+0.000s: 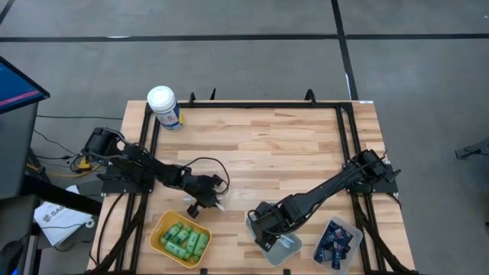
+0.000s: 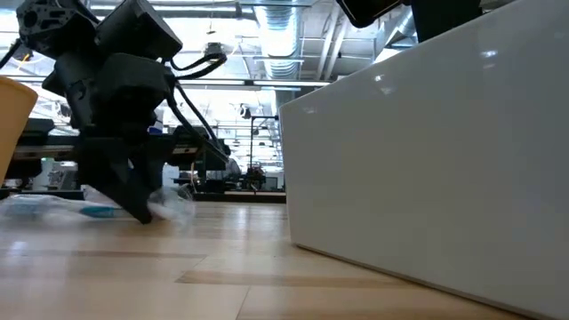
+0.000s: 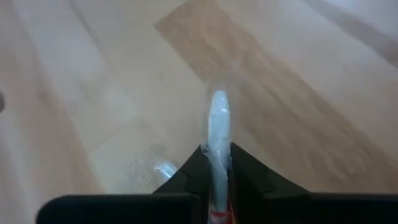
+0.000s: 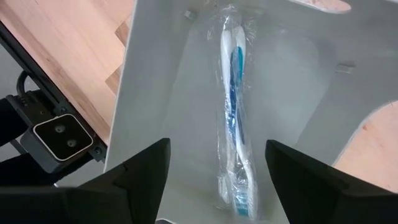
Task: Pick & Place Travel size toiletries
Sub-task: Put the red toothbrush into the gray bin
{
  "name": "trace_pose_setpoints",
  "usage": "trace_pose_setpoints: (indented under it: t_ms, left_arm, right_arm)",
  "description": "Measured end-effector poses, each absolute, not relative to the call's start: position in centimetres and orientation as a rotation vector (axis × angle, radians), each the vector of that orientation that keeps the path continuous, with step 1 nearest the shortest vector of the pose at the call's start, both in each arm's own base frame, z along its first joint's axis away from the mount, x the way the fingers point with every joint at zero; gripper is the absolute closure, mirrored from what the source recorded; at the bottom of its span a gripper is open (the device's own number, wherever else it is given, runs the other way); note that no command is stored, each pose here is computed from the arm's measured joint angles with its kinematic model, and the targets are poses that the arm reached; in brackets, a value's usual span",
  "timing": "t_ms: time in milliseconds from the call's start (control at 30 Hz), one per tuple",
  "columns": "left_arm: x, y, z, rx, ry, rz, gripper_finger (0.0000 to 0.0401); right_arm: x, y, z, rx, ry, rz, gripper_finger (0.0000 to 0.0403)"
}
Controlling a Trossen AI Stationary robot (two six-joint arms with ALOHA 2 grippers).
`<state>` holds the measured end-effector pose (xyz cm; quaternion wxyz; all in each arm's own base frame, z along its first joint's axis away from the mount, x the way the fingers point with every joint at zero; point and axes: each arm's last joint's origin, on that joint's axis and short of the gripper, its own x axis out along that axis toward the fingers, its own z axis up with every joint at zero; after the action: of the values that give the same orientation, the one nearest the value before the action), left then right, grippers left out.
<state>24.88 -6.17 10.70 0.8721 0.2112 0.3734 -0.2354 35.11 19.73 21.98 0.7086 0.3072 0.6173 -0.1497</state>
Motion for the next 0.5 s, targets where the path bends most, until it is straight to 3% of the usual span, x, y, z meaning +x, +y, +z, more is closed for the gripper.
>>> trace_pose_setpoints:
  t_ms: [100,300,500]
  left_arm:
    - [24.8,-6.1,11.6,0.432,0.748,-0.475,0.0379]
    - [24.4,-5.8,15.4,0.451,0.593,-0.382,0.0359]
    - [23.0,-4.8,20.3,0.325,0.394,-0.253,0.0377]
  right_arm:
    - [35.1,19.7,22.0,0.683,1.368,-0.330,0.0148]
    - [35.4,19.3,22.9,0.681,1.309,-0.307,0.0148]
    - [36.3,17.4,25.2,0.632,1.106,-0.307,0.0148]
